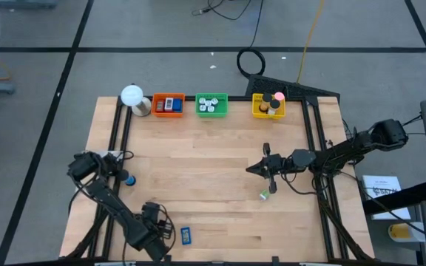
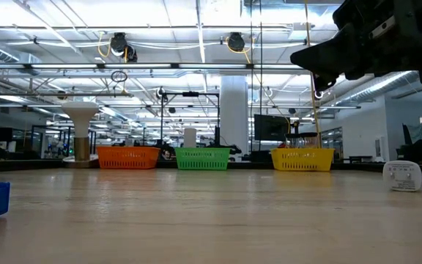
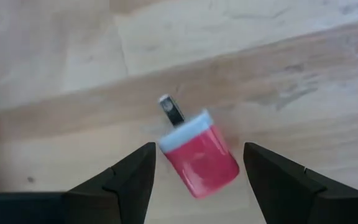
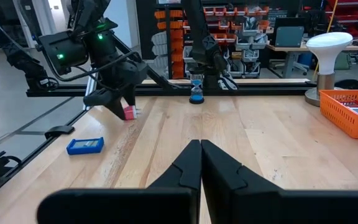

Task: Pick & Place Office items
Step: Put the red charger adapter into the green basket

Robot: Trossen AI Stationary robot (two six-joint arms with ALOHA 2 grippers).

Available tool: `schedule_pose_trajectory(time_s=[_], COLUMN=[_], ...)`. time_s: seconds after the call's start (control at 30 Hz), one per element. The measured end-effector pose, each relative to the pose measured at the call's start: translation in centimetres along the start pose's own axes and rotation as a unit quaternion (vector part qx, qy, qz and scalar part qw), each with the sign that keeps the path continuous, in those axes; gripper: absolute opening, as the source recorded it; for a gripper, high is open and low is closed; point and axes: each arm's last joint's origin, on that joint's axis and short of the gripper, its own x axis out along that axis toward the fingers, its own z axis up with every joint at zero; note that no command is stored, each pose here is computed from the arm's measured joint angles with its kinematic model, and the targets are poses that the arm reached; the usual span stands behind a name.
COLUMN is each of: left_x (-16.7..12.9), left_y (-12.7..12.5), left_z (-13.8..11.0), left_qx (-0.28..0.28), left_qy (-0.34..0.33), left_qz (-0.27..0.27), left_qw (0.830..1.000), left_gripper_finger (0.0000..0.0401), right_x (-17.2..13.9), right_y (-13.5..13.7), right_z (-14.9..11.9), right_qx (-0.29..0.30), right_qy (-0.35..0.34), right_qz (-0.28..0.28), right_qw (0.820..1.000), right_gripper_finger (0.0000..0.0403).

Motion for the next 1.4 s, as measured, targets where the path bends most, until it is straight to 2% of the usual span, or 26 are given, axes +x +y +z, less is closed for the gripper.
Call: schedule_pose_trajectory(time_s=[0.17, 0.33, 0.47, 0.67, 0.83, 1.0, 1.13, 1.4], left_x=[0.0, 0.0, 0.0, 0.0, 0.0, 0.0, 0.0, 0.0], left_y=[0.8, 1.4, 1.7, 1.4, 1.3, 0.9, 0.8, 0.7], left_z=[-1.2, -2.2, -2.4, -1.7, -1.0, -1.1, -1.2, -1.1], left_qx=[-0.032, -0.048, -0.052, 0.004, 0.033, 0.065, 0.064, 0.065], left_qy=[0.010, 0.008, -0.010, -0.018, -0.027, -0.029, -0.034, -0.045], left_qz=[0.004, -0.014, -0.025, -0.012, 0.009, -0.021, -0.033, -0.039], left_qw=[0.999, 0.999, 0.998, 1.000, 0.999, 0.997, 0.997, 0.996], left_gripper_finger=[0.0246, 0.0245, 0.0231, 0.0222, 0.0256, 0.0282, 0.0256, 0.0152], right_x=[0.0, 0.0, 0.0, 0.0, 0.0, 0.0, 0.0, 0.0], right_y=[0.0, 0.0, 0.0, 0.0, 0.0, 0.0, 0.0, 0.0], right_z=[0.0, 0.0, 0.0, 0.0, 0.0, 0.0, 0.0, 0.0], right_qx=[0.000, 0.000, 0.000, 0.000, 0.000, 0.002, 0.002, 0.002], right_qy=[0.000, 0.000, 0.000, 0.000, 0.000, 0.000, 0.000, 0.000], right_qz=[0.000, 0.000, 0.000, 0.000, 0.000, 0.000, 0.000, 0.000], right_qw=[1.000, 1.000, 1.000, 1.000, 1.000, 1.000, 1.000, 1.000], right_gripper_finger=[0.0000, 0.0000, 0.0000, 0.0000, 0.0000, 0.0000, 0.0000, 0.0000])
